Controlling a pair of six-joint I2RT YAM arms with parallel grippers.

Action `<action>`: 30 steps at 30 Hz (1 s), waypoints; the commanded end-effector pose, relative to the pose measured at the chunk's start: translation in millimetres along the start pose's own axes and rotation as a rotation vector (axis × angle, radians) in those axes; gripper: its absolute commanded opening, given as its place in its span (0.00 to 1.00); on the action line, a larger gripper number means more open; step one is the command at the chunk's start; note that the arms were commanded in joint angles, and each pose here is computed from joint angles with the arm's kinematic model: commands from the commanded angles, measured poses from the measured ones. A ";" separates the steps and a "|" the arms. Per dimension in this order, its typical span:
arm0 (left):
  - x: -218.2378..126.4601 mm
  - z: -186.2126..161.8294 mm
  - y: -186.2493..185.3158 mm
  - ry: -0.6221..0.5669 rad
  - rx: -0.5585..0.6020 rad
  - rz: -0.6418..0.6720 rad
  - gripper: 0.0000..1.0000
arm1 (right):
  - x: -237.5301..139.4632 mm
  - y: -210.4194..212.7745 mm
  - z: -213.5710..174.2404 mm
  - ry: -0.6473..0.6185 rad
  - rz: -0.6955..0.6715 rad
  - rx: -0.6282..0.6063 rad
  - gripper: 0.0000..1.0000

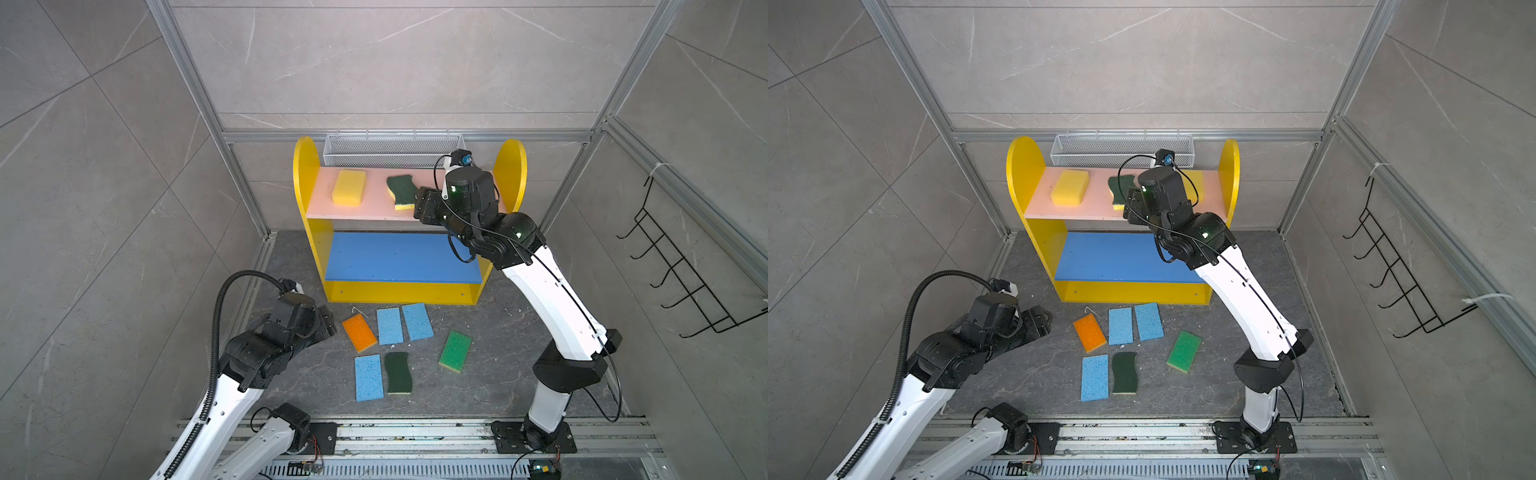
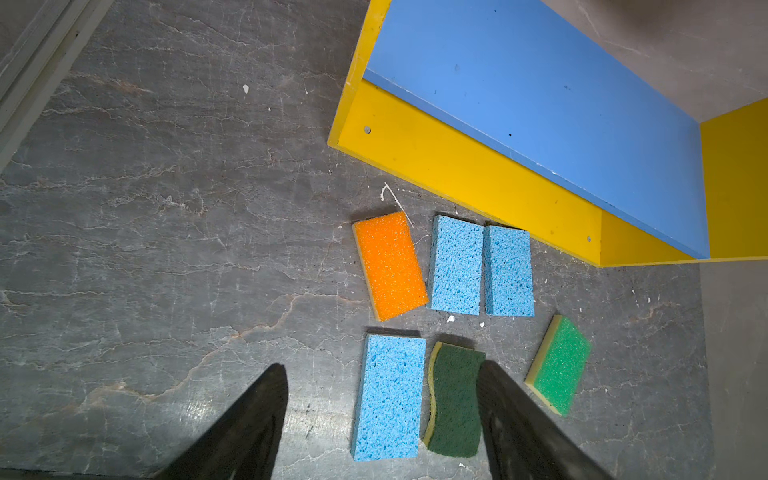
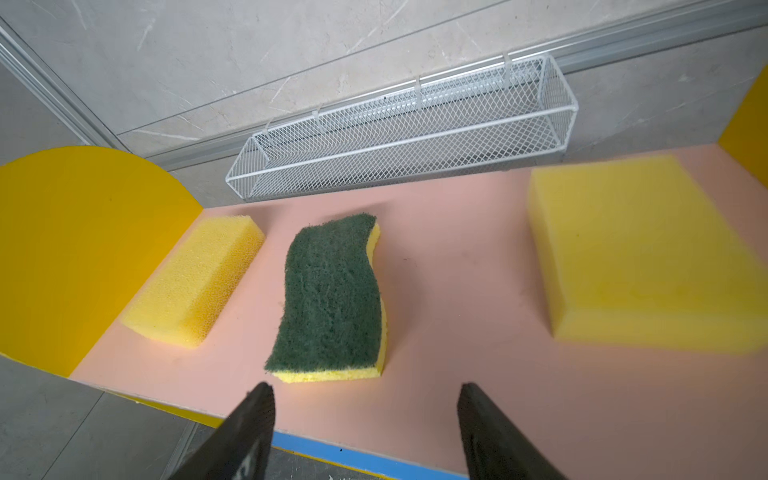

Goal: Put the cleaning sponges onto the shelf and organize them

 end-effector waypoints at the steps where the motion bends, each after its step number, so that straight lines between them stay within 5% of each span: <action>1: -2.4 -2.2 1.4 0.007 -0.017 -0.005 0.75 | 7.3 -0.6 -8.7 0.034 -0.001 -0.097 0.69; 10: -1.3 1.0 1.1 0.005 -0.004 0.010 0.75 | 25.7 4.0 -24.4 0.111 0.018 -0.205 0.72; 30: 2.9 3.2 -0.3 0.009 0.007 0.022 0.75 | 42.9 0.6 -41.5 0.175 0.037 -0.224 0.69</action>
Point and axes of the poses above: each gripper's point midway between its finger pads, its own x axis out along the fingers, its own y axis along the line the jaws close on, z = x × y, the point moved 3 cm from there along -x, back along the fingers, and after that the axes turned 5 degrees about x, right-handed, at the moved point
